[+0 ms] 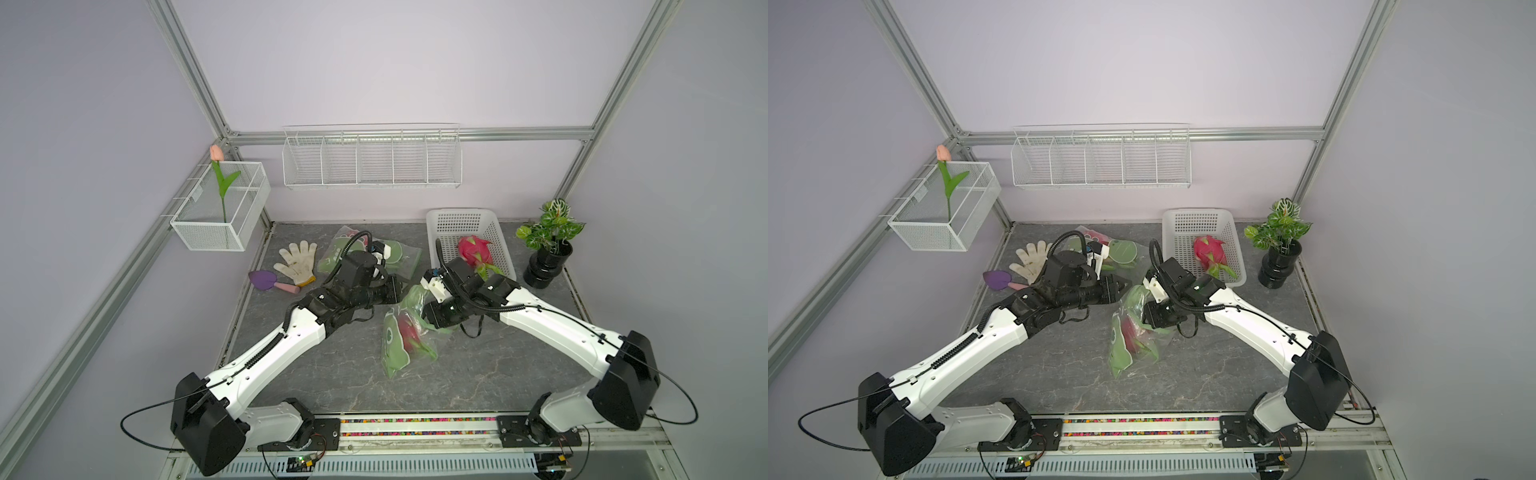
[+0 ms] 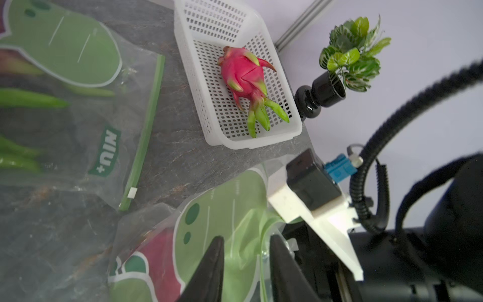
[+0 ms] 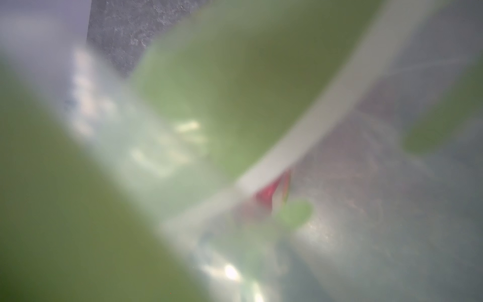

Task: Open the zip-top bag and take out the dragon fruit
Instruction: Pick up the dragon fruit from the zipper food storage bag.

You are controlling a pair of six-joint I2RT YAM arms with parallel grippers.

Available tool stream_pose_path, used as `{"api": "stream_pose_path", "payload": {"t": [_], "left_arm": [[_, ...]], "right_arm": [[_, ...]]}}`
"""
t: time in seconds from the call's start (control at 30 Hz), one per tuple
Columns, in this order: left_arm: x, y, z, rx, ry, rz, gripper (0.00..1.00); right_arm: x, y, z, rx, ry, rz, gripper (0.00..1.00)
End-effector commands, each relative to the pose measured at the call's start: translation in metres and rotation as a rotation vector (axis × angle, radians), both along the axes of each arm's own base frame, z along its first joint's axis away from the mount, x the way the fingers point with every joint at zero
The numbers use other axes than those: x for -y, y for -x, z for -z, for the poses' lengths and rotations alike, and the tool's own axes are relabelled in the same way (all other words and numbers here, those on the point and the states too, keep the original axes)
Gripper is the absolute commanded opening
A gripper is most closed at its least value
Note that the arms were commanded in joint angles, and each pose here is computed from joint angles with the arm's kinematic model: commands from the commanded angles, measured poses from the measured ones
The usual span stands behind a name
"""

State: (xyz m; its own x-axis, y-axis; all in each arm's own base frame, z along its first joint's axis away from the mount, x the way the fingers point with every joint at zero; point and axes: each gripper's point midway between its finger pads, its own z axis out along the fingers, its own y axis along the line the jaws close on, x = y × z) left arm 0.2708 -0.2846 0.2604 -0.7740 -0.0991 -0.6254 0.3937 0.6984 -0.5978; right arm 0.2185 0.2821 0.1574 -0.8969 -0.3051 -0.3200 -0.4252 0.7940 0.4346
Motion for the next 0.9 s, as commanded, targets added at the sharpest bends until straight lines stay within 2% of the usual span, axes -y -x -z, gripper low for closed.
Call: {"api": "stream_pose_path", "payload": {"t": [0.0,0.1,0.27,0.37,0.6,0.77,0.87], "left_arm": [[-0.027,0.004,-0.014,0.051,-0.036,-0.077,0.45],[-0.051,0.007,-0.013,0.074,-0.061,-0.141,0.52],[-0.076,0.008,0.026,-0.029,-0.078,-0.183,0.53],[-0.072,0.014,0.063,-0.116,-0.091,-0.166,0.51],[-0.062,0.037,0.136,-0.357,-0.114,-0.107,0.52],[-0.067,0.054,0.163,-0.447,-0.132,-0.116,0.59],[-0.063,0.065,0.173,-0.487,-0.117,-0.103,0.6]], "right_arm": [[0.004,0.011,-0.001,-0.002,-0.049,0.031,0.43],[0.01,0.019,0.003,0.005,-0.091,0.049,0.43],[0.018,0.031,0.021,-0.01,-0.146,0.093,0.44],[0.017,0.036,0.031,-0.027,-0.202,0.117,0.44],[0.018,0.046,0.052,-0.066,-0.246,0.145,0.45],[0.013,0.051,0.059,-0.08,-0.278,0.147,0.48],[0.008,0.056,0.063,-0.087,-0.281,0.131,0.5]]}}
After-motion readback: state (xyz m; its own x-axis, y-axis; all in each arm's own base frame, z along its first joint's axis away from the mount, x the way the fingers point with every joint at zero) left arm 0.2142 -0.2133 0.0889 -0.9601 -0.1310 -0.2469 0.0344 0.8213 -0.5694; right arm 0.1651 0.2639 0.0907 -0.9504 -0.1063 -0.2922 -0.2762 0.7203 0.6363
